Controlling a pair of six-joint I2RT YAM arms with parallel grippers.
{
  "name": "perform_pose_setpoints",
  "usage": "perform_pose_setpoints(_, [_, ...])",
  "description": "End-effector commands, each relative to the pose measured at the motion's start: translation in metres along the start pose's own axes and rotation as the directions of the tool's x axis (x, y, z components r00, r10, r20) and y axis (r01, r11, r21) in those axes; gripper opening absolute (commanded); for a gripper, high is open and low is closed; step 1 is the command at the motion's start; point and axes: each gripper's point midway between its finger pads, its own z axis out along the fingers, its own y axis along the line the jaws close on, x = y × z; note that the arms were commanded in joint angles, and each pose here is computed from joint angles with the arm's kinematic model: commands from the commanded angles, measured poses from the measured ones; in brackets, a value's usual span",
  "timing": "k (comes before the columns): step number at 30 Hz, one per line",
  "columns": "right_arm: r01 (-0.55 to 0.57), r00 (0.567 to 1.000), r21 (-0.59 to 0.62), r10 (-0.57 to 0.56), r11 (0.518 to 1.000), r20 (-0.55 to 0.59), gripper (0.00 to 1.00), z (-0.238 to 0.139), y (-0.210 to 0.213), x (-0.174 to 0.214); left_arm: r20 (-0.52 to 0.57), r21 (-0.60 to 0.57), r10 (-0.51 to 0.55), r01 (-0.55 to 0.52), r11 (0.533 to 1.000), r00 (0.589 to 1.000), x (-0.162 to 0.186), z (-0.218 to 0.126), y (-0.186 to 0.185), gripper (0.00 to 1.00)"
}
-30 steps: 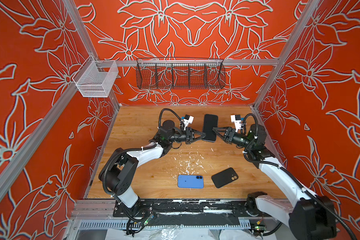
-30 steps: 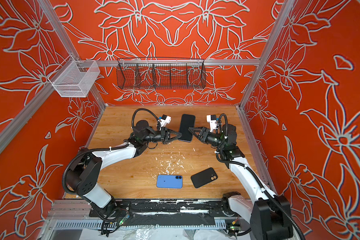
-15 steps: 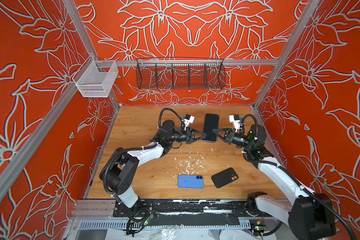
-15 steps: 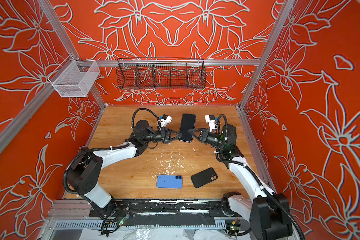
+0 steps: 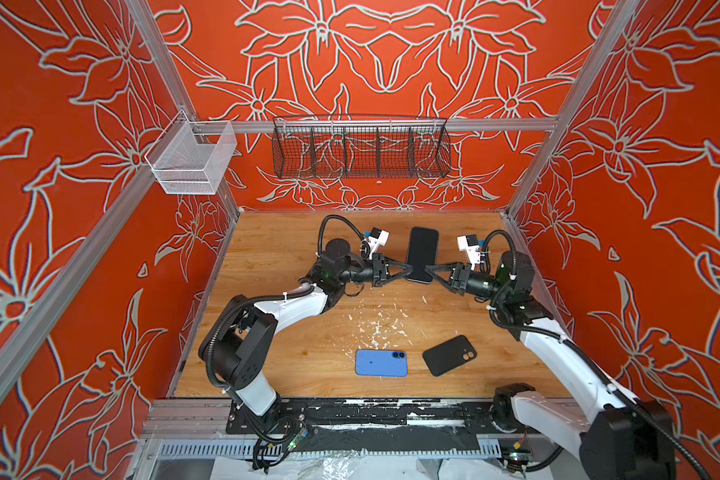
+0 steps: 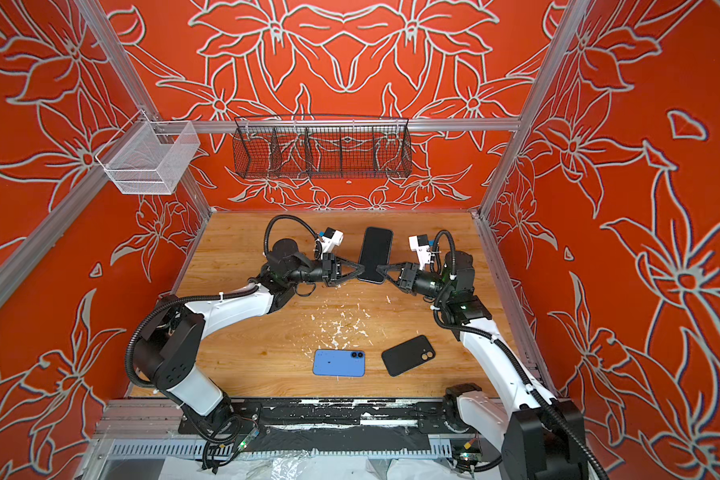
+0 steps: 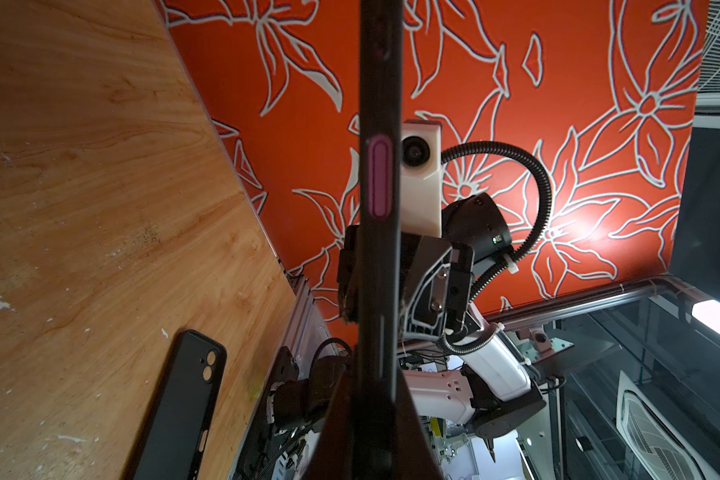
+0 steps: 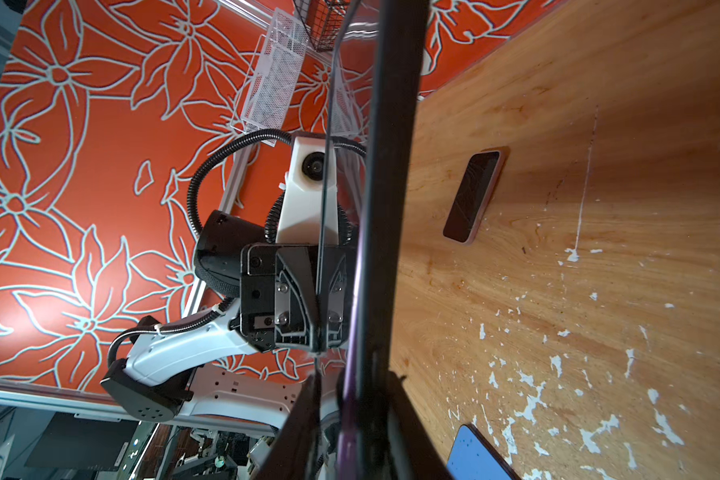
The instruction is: Put the phone into the phone case
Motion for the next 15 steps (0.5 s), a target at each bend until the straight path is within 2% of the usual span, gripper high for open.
perform_pose_setpoints(1, [0.012,1.000,-0.075,-0.014,0.997,-0.027,0.20,-0.001,0.015,0.006,0.033,0.071,0.115,-0.117,0.991,0.993,-0.014,0.000,-0.031,0.00])
perform_pose_setpoints(7, [0.014,0.999,-0.076,-0.016,0.997,-0.028,0.07,-0.001,0.018,0.005,0.039,0.074,0.106,-0.108,0.991,0.994,-0.016,0.001,-0.031,0.00])
perform_pose_setpoints(9, [0.011,0.999,-0.081,-0.014,0.997,-0.035,0.06,-0.001,0.018,0.006,0.044,0.085,0.099,-0.103,0.991,0.994,-0.017,0.001,-0.032,0.00])
perform_pose_setpoints(10, [0.008,0.999,-0.083,-0.011,0.997,-0.038,0.09,-0.001,0.018,0.007,0.046,0.093,0.095,-0.099,0.991,0.994,-0.018,0.001,-0.033,0.00])
perform_pose_setpoints(12, [-0.004,0.999,-0.085,0.000,0.996,-0.048,0.25,-0.001,0.015,0.009,0.056,0.119,0.085,-0.092,0.989,0.995,-0.021,0.002,-0.037,0.00])
perform_pose_setpoints(15, [-0.024,0.998,-0.088,0.019,0.996,-0.056,0.36,0.000,0.012,0.013,0.062,0.157,0.073,-0.082,0.984,0.995,-0.025,0.003,-0.041,0.00])
